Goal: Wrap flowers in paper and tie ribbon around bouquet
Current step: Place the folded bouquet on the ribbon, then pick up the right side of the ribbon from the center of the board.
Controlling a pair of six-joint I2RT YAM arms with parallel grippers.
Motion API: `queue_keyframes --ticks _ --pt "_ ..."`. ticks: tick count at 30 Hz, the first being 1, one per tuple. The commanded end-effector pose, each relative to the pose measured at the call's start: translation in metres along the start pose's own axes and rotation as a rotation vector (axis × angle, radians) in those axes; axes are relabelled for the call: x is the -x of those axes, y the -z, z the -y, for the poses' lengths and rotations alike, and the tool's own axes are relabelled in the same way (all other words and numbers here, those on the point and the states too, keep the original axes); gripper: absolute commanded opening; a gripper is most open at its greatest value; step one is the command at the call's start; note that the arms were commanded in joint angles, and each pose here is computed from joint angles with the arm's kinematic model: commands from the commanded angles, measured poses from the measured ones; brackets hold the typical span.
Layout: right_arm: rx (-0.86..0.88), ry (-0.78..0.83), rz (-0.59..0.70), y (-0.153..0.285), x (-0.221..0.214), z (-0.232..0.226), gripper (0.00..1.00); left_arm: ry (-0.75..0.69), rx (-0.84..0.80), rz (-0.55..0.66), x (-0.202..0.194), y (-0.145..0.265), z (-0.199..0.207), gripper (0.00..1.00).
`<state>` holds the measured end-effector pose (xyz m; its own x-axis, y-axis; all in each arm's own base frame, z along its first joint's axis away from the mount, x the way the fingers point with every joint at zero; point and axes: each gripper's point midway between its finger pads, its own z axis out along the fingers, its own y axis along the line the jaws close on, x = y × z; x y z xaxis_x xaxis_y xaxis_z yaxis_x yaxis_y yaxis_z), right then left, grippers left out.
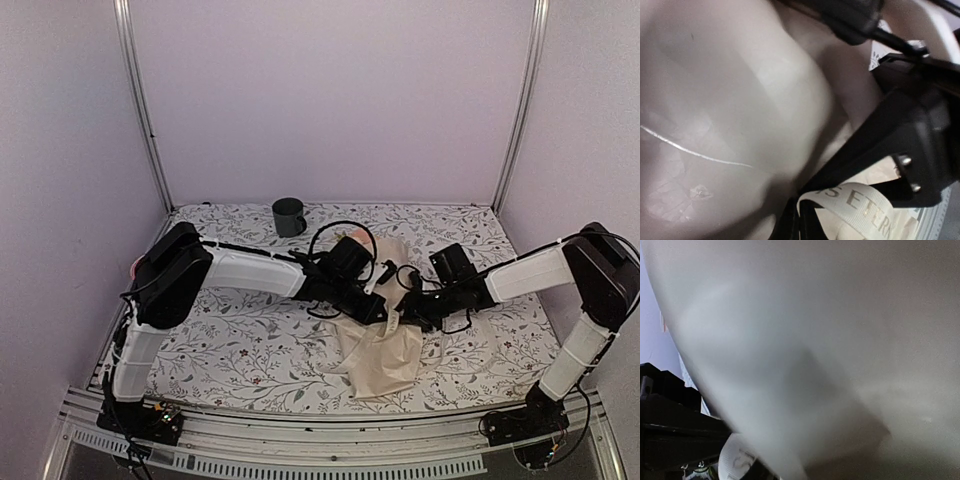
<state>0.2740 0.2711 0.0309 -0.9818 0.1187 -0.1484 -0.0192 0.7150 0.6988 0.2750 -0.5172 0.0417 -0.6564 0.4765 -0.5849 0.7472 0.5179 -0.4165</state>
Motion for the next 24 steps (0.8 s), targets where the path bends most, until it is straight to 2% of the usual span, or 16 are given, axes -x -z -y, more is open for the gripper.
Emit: queue_keyframes --ticks 1,4,8,10,11,13,16,24 --pt "0.032 0.072 0.102 0.027 0.020 -0.037 0.40 0.060 0.044 -0.117 -0.049 -0.026 -0.023 0.00" --pt "-0.024 0.063 0.145 0.038 0.026 -0.032 0.55 0.067 0.055 -0.124 -0.054 -0.031 -0.028 0.00" --pt "-0.131 0.017 0.202 0.059 0.038 -0.010 0.65 0.065 0.069 -0.131 -0.057 -0.033 -0.032 0.00" --pt "-0.238 -0.011 0.266 0.081 0.047 0.010 0.71 0.063 0.070 -0.130 -0.056 -0.032 -0.032 0.00" --pt "-0.321 -0.021 0.313 0.097 0.051 0.023 0.78 0.062 0.070 -0.126 -0.054 -0.031 -0.031 0.00" --pt "-0.515 -0.047 0.396 0.132 0.050 0.054 0.99 0.058 0.073 -0.123 -0.053 -0.030 -0.031 0.00" --pt "-0.671 -0.118 0.461 0.168 0.040 0.089 0.99 0.046 0.081 -0.119 -0.051 -0.027 -0.030 0.00" --pt "-0.706 -0.430 0.368 0.174 -0.007 0.162 0.99 0.018 0.089 -0.106 -0.045 -0.017 -0.025 0.00"
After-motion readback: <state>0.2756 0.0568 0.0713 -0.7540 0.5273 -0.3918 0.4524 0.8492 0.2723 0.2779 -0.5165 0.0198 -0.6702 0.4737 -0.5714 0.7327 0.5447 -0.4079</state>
